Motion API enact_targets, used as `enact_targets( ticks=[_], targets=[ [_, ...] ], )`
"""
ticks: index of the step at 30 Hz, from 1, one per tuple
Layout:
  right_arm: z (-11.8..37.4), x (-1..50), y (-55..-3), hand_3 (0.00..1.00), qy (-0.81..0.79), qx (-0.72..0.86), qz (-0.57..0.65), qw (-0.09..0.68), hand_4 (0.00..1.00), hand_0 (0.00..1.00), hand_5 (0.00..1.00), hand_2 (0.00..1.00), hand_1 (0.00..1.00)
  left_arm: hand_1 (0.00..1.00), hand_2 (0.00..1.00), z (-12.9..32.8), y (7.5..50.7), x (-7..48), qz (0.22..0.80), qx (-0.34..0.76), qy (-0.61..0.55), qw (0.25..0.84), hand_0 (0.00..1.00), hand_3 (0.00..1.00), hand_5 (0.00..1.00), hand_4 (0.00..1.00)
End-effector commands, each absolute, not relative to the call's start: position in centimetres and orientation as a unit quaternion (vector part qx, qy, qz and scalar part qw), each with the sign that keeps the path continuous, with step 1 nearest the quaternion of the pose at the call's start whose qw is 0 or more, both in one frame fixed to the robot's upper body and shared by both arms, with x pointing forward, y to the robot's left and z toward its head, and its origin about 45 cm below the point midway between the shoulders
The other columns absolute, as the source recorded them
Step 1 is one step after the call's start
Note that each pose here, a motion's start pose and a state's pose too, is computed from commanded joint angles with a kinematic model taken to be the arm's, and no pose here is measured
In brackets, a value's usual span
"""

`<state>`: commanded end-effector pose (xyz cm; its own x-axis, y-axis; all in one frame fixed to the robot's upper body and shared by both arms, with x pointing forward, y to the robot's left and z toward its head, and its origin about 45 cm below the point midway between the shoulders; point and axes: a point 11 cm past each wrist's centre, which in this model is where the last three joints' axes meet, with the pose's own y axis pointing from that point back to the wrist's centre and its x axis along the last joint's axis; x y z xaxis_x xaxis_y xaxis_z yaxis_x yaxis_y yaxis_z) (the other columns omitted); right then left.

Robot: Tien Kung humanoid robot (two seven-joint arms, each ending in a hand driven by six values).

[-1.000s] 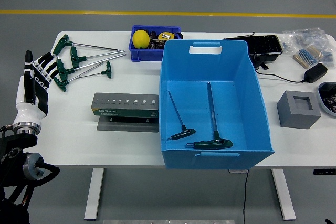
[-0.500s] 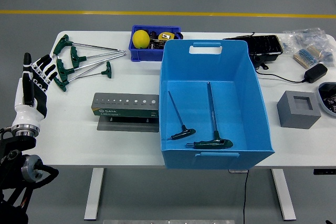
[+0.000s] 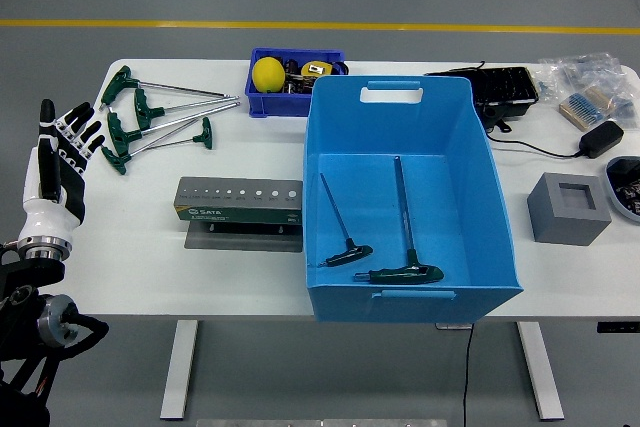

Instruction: Lift tool from toolbox,place it in box,lift tool from toolbox,place it in box

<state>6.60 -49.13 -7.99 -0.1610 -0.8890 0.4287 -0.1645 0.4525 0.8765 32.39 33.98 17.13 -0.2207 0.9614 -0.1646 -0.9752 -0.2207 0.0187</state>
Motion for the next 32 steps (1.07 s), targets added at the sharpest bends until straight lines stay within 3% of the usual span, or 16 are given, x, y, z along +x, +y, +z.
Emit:
enact_targets(
  ticks=[32],
  targets=[
    [-8.03,6.17,-49.19,0.687,-0.679,0.383,-0.353,0.517,0.949,0.746,0.826,0.728,0.682,0.850,0.862,17.39,33.98,32.47,0.780,-0.066,0.056,0.620,0.832,0.763,0.998,0.981]
  ],
)
